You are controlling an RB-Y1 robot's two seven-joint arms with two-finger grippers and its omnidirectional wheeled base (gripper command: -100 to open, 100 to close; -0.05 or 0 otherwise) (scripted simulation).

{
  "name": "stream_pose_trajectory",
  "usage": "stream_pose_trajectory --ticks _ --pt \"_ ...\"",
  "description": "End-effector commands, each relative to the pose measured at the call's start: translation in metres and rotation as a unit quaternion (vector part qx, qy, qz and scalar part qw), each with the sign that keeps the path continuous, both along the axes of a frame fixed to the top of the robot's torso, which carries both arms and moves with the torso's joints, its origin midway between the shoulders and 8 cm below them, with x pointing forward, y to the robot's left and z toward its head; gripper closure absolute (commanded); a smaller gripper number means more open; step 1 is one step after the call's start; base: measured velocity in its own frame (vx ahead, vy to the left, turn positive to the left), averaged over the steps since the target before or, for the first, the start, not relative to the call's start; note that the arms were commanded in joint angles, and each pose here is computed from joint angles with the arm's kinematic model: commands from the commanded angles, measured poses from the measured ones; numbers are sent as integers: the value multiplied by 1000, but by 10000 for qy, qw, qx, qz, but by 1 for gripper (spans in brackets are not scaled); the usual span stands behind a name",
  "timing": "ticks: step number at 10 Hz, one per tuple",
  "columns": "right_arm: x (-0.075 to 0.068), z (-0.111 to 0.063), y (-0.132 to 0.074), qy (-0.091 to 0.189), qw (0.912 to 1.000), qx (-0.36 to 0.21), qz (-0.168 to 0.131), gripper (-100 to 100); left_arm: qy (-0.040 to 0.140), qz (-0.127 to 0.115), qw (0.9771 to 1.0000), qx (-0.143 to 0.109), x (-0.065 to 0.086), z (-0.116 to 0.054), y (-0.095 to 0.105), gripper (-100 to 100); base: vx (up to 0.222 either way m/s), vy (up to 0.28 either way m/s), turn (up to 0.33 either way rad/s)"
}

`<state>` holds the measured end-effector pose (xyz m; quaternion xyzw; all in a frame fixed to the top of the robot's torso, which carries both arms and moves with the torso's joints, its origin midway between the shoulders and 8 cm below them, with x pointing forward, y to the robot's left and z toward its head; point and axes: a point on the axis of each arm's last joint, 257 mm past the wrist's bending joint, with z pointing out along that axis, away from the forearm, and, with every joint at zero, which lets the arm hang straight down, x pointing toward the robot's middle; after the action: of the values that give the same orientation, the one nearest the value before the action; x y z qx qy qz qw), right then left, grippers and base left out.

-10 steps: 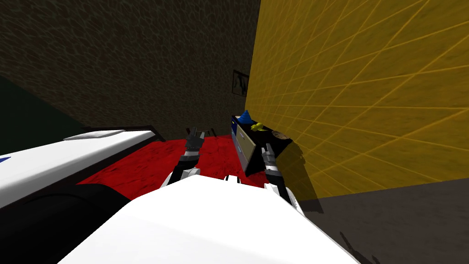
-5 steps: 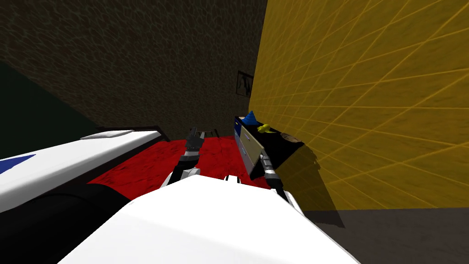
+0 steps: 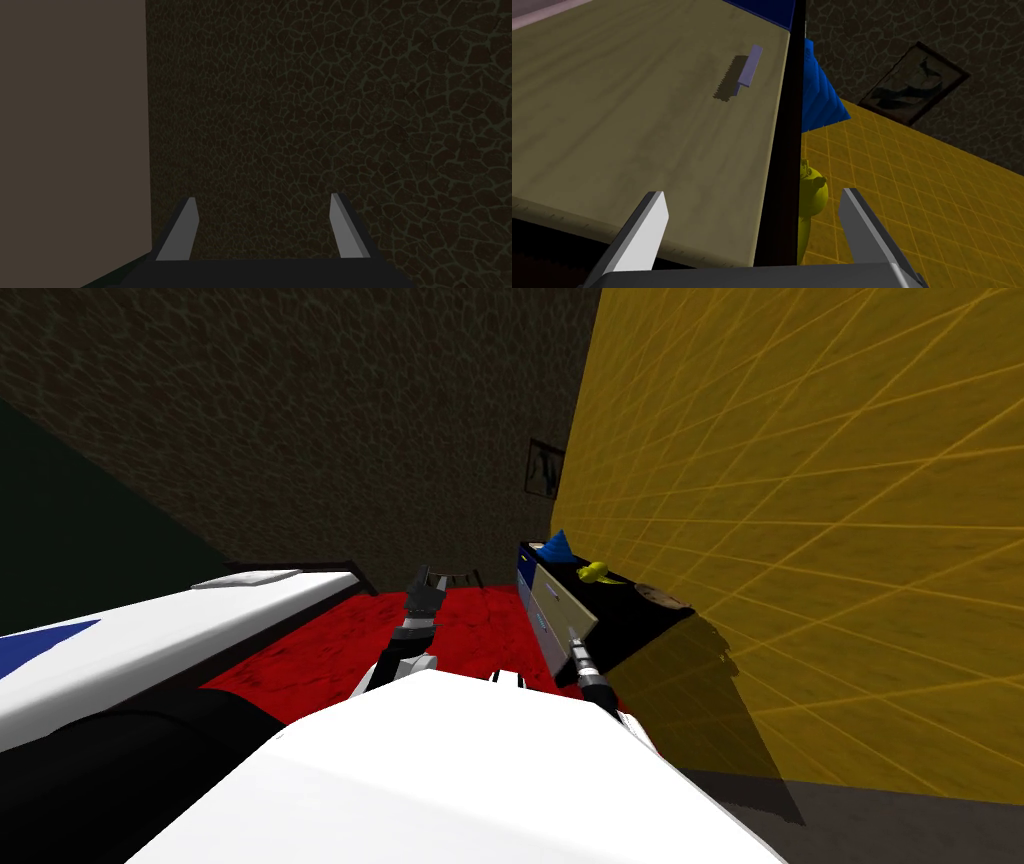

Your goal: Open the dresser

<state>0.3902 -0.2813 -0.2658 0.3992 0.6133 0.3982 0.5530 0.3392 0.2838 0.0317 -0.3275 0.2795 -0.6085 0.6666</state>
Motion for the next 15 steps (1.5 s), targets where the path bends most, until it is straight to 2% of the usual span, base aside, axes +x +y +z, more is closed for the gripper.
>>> stream_pose_trajectory --ticks 1,2,3,4,5,6,7,8,9,10,11,12,13,14,15 --pt "-14 -58 -20 787 9954 -542 -91 -100 0 0 10000 0 0 0 0 0 110 256 105" --pt "-18 -70 -25 953 9938 -555 -152 -100 0 0 10000 -1 0 0 0 0 98 206 31" --pt "-18 -71 -25 956 9937 -555 -154 -100 -1 0 10000 -1 0 0 0 0 34 84 -7" --pt "-31 -99 -38 1345 9872 -830 -199 -100 0 0 10000 0 0 0 0 0 40 107 82" --pt "-32 -101 -39 1391 9865 -836 -225 -100 0 0 10000 0 0 0 0 0 45 106 39" --pt "-46 -127 -53 1753 9778 -1119 -260 -100 0 0 10000 0 0 0 0 0 75 128 71" --pt "-57 -144 -67 2048 9682 -1404 -303 -100 0 0 10000 0 0 0 0 0 123 245 128" --pt "-65 -155 -73 2224 9637 -1430 -371 -100 0 0 10000 -1 0 0 0 0 103 214 36" --pt "-80 -174 -90 2523 9513 -1726 -394 -100 -1 0 10000 -1 0 0 0 0 104 213 64" --pt "-83 -178 -93 2614 9484 -1739 -446 -100 0 0 10000 -1 0 0 0 0 83 133 39" --pt "-99 -195 -112 2912 9334 -2043 -483 -100 0 0 10000 0 0 0 0 0 86 103 74" --pt "-102 -198 -115 2982 9307 -2053 -523 -100 0 0 10000 0 0 0 0 0 71 86 39" --pt "-119 -213 -135 3274 9132 -2360 -565 -100 0 0 10000 1 0 0 0 0 94 117 72" --pt "-122 -214 -138 3324 9109 -2370 -602 -100 0 0 10000 0 0 0 0 0 108 119 42" --pt "-141 -227 -162 3637 8894 -2686 -680 -100 0 0 10000 0 0 0 0 0 120 113 70"
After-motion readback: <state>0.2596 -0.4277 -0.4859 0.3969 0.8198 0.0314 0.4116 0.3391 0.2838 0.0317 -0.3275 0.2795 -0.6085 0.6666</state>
